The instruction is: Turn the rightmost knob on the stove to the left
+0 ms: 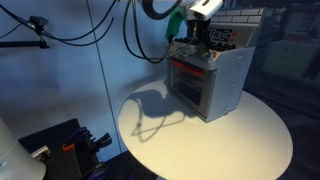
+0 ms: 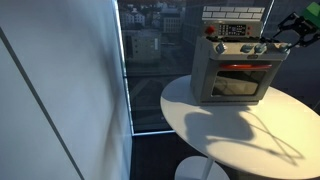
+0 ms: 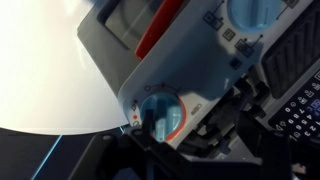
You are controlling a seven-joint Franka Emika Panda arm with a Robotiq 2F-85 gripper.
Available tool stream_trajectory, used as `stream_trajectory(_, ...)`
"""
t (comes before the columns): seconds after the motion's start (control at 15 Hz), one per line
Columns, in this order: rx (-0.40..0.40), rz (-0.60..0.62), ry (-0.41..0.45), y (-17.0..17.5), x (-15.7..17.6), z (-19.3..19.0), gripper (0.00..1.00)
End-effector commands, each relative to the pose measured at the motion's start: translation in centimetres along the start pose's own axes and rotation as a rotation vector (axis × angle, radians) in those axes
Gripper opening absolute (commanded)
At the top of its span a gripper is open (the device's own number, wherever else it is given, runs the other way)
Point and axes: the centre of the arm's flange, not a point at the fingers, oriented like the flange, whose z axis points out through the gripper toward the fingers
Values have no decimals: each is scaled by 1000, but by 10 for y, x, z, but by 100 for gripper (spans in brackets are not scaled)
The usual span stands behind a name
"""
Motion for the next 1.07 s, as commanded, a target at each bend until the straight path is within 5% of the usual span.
stream_trajectory(0.0,18,19,11,-4,7,2,53)
stream_trajectory(0.47,3,35,14,9,6,-1,13)
stream_trajectory(1.0,-13,-5,12,10,0,-10,11)
